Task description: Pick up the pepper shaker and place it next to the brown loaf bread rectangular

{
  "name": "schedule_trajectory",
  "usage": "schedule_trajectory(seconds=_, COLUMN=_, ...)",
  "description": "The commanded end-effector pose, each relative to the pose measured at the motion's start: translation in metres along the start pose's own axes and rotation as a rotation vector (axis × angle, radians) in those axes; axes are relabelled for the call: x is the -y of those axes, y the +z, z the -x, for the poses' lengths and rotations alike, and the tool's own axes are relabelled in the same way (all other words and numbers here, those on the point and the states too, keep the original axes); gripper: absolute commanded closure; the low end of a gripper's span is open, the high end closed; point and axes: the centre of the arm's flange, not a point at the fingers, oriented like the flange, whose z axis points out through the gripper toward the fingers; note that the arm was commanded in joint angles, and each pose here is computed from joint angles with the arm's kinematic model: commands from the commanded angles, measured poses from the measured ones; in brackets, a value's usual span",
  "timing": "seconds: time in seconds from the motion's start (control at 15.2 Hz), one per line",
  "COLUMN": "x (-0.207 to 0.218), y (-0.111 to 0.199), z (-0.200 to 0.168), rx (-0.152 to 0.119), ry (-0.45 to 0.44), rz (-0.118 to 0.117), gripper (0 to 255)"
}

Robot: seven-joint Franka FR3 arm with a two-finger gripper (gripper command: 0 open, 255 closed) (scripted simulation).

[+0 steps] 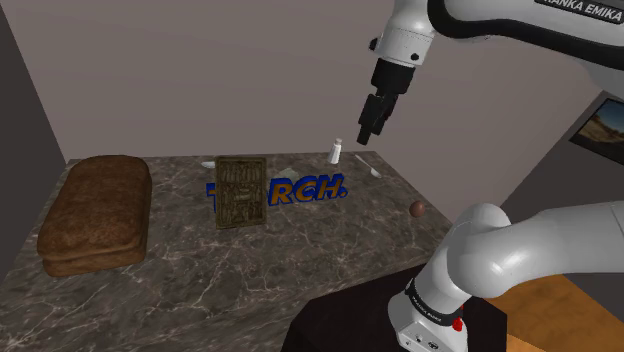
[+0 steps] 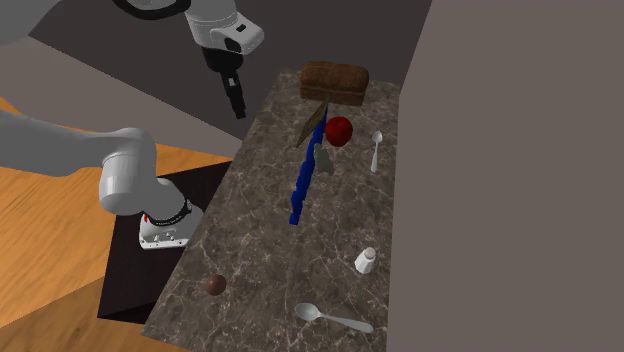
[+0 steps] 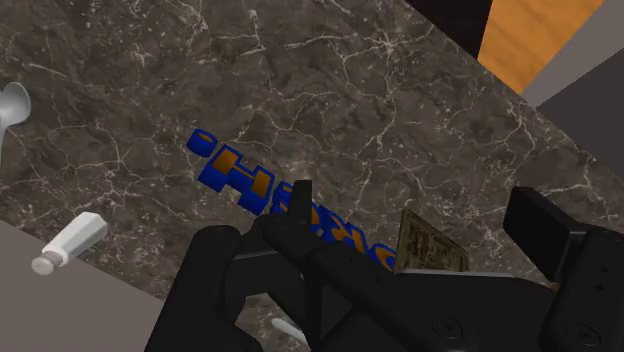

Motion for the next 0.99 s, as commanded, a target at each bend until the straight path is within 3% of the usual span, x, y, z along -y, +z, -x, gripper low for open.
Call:
schedule_trajectory(seconds=0.0, x=0.000, y=0.000, z=0.000, rx=0.000, ry=0.000, rz=0.000, gripper=0)
schedule_trajectory(seconds=0.92, x=-0.138, y=0.081, z=-0.077, rx=-0.015, ry=-0.008, rz=0.054, gripper=0)
